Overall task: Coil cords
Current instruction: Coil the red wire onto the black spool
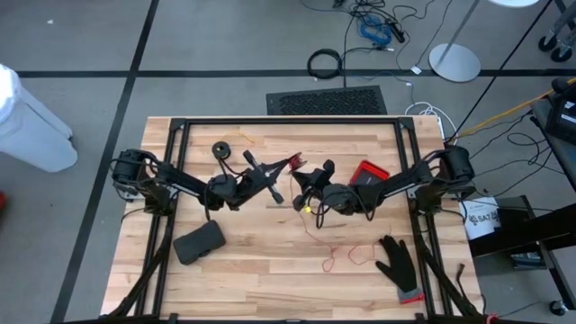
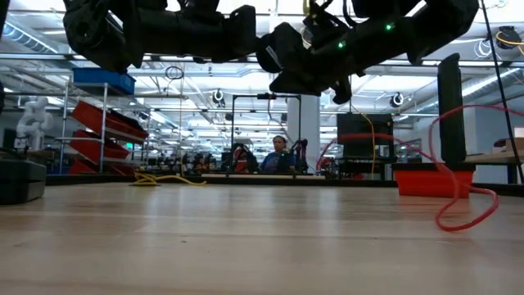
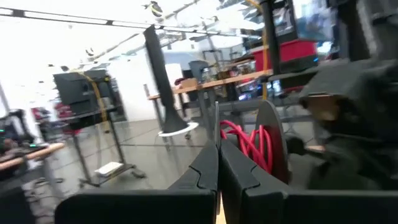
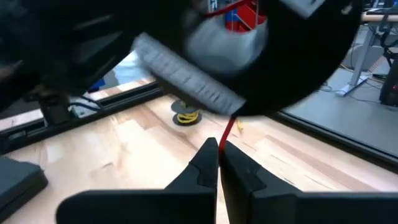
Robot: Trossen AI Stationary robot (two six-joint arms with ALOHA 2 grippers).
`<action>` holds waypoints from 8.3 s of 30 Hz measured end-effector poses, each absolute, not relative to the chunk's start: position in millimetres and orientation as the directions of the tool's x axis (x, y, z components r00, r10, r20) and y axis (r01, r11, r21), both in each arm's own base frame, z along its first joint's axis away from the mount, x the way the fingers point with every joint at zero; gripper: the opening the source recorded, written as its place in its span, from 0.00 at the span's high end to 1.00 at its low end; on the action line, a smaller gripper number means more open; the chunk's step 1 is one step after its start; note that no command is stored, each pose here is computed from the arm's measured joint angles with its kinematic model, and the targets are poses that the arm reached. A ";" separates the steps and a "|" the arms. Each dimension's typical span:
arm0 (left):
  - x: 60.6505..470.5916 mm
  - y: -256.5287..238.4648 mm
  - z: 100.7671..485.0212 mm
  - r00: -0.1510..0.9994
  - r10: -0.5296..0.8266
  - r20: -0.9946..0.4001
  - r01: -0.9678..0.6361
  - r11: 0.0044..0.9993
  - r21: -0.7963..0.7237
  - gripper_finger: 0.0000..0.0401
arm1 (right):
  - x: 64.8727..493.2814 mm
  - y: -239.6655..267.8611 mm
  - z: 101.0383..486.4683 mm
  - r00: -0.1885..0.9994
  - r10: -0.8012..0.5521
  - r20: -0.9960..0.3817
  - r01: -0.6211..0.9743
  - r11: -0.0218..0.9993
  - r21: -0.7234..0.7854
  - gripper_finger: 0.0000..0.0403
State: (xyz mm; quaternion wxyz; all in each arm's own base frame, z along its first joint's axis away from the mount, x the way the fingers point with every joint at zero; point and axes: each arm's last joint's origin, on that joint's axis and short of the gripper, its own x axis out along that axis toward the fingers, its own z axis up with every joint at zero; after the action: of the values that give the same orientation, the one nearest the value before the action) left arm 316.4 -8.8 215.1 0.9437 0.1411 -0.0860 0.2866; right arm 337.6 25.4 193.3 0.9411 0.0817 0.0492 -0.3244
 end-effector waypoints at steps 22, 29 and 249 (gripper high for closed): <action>325.3 -18.4 183.2 0.810 0.565 0.155 -0.554 0.653 0.517 1.00 | 366.1 42.9 236.4 0.766 -0.542 -0.346 0.553 0.830 -0.074 1.00; 324.0 -33.4 182.7 0.822 0.549 0.148 -0.516 0.610 0.601 1.00 | 354.0 40.8 265.7 0.731 -0.468 -0.496 0.487 0.868 -0.101 1.00; 300.2 -27.8 247.8 0.908 0.358 0.218 -0.419 0.795 0.439 1.00 | 277.7 117.1 149.6 0.405 -0.235 -0.884 0.367 0.927 -0.079 1.00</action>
State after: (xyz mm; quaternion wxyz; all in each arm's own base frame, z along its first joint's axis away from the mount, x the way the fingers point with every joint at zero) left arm 300.2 -27.8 247.8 0.9453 0.2458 -0.0620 0.2053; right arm 277.7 117.1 149.6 0.8356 0.0640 0.5151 -0.1801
